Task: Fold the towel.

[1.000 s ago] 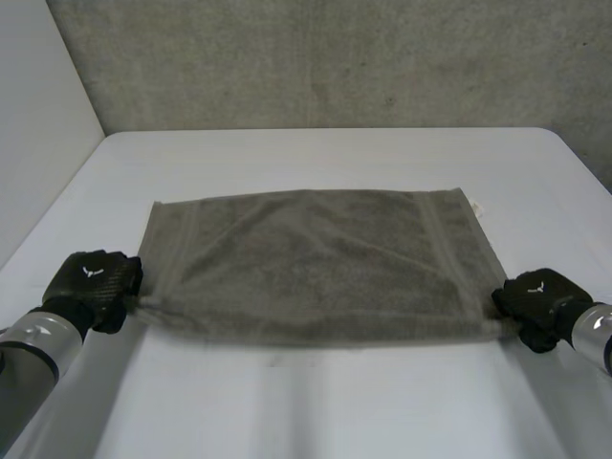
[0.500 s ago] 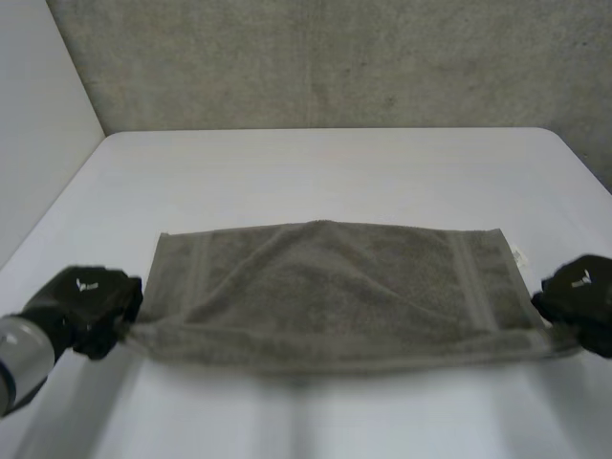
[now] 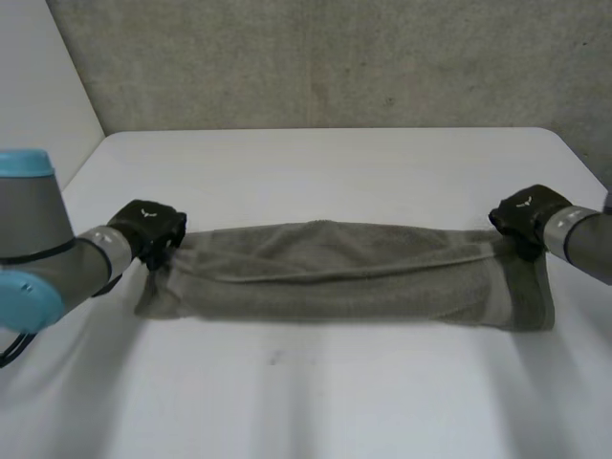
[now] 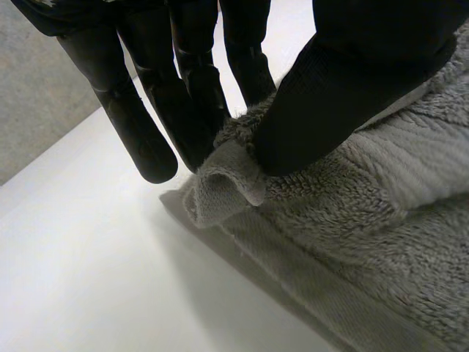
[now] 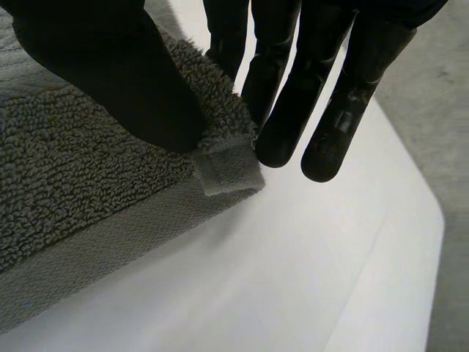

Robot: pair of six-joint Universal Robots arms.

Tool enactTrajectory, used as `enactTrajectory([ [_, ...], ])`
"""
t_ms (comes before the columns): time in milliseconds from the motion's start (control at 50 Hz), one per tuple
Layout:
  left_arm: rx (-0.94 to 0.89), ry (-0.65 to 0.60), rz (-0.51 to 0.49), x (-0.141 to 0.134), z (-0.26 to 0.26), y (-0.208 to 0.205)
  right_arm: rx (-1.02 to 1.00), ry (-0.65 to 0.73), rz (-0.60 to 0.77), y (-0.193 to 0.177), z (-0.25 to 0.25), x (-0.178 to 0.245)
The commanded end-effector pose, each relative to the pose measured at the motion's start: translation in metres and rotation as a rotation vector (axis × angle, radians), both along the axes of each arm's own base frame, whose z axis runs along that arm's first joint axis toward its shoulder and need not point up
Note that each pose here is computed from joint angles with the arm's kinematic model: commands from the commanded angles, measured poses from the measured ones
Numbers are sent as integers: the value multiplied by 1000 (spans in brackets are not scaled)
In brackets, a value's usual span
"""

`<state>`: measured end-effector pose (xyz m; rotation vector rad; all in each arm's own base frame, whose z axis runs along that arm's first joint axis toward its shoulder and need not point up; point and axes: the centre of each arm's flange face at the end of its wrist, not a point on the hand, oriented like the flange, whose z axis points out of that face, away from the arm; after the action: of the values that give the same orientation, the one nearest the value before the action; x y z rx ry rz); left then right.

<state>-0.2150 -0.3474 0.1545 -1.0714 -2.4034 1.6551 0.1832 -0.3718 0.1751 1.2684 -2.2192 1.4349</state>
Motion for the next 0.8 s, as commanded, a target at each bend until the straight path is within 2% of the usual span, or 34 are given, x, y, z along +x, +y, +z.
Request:
enactTrajectory([
  [20, -42, 9, 11, -11, -7, -37, -91, 10, -5, -28, -22, 17],
  [340, -92, 48, 39, -22, -15, -68, -251, 7, -27, -56, -31, 28],
  [440, -89, 36, 63, -21, -24, -73, -252, 12, -20, -60, -40, 32],
  [600, -99, 32, 46, -26, -24, -72, -251, 65, -40, -57, -49, 39],
  [680, -135, 47, 35, -32, -12, -73, -320, 52, -60, -58, -24, 46],
  [720, -218, 76, 24, -40, 21, -74, -352, 36, -64, -59, -10, 47],
  [800, -284, 96, 26, -39, 50, -74, -437, -64, -94, -56, 35, 46],
])
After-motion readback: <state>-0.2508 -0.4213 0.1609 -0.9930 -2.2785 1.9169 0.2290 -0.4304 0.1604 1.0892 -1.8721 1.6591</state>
